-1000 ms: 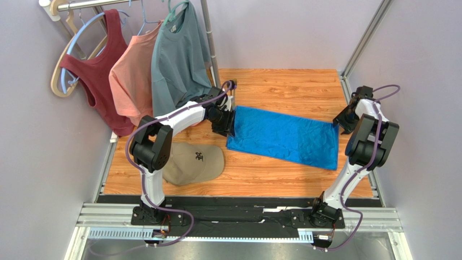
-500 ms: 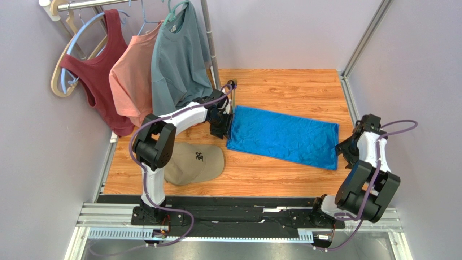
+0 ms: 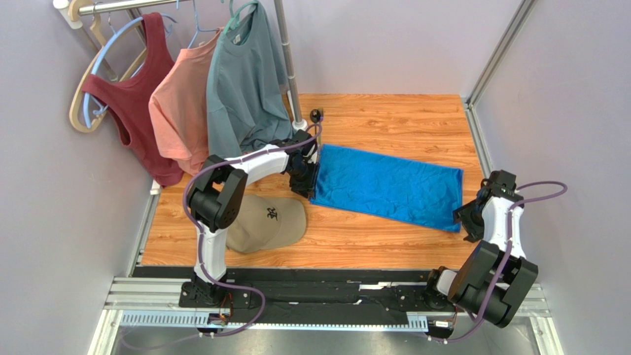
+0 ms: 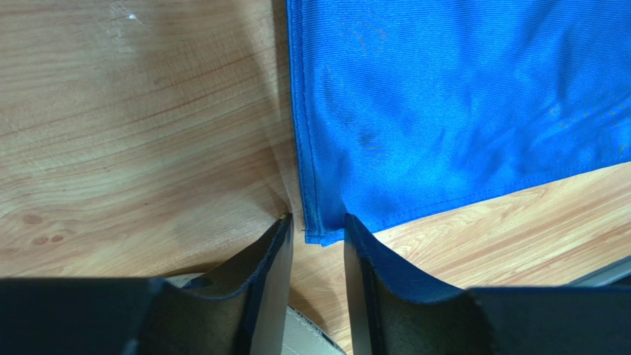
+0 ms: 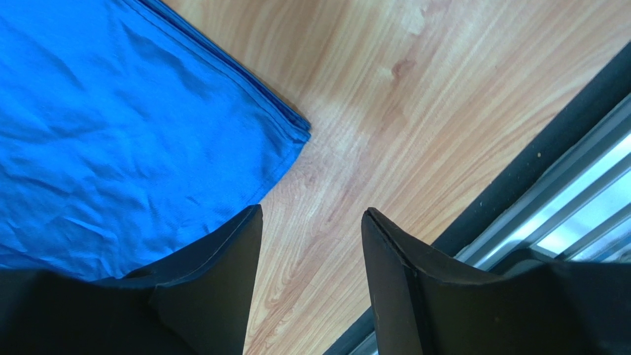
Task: Fold the napkin into a case and place the utensils inside
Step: Smooth out the rectangle-folded napkin at the center of the board.
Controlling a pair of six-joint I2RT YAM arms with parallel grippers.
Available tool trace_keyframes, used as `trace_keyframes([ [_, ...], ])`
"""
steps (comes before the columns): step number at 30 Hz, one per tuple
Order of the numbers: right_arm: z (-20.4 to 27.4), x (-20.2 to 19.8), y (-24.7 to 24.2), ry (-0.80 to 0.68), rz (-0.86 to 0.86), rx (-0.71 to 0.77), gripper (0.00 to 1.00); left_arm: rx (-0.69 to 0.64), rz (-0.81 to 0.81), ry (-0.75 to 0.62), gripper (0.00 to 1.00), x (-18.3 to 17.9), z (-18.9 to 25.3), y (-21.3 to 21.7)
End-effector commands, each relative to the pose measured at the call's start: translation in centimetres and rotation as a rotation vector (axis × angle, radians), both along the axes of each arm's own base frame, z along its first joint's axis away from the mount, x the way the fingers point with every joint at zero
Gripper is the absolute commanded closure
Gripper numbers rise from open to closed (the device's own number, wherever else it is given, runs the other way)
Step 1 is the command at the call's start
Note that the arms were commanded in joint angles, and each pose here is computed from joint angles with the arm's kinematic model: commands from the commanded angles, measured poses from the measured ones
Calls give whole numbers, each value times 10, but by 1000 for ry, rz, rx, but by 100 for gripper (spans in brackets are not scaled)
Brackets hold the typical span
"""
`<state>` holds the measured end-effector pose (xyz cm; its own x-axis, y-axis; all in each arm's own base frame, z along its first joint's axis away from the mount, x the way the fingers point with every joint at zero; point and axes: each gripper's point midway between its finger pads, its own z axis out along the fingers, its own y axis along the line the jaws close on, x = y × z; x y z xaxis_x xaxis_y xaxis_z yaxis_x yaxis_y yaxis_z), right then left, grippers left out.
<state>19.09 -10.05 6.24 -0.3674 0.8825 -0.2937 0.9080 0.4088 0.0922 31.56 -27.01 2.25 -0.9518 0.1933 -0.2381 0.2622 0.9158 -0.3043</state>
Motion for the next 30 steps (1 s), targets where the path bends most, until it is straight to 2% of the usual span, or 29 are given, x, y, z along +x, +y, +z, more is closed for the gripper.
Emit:
trace_keyframes([
  [1,7,-3,-1,-27,-59,-23,44,1,9,-5,62,-3,0,1],
  [4,6,-6,-3,-28,-79,-39,45,5,5,-11,70,-1,2,1],
  [7,5,-8,-4,-32,-105,-51,46,-3,1,-49,93,5,13,0],
  [10,1,-12,0,-41,-130,-38,48,-18,-11,-69,100,8,27,-3],
  [17,-3,-28,-4,-45,-220,-97,51,-93,-49,-127,100,16,73,-16],
  [21,-5,-31,-8,-49,-219,-126,52,-176,-82,-94,100,14,88,-33],
  [25,-9,-13,-16,-97,-182,-143,53,-212,-82,-45,100,11,82,-42],
  [27,-15,-6,-15,-104,-153,-127,53,-198,-76,-35,100,10,74,-40],
  [30,-17,4,-29,-120,-151,-180,53,-168,-67,-1,100,6,60,-36],
])
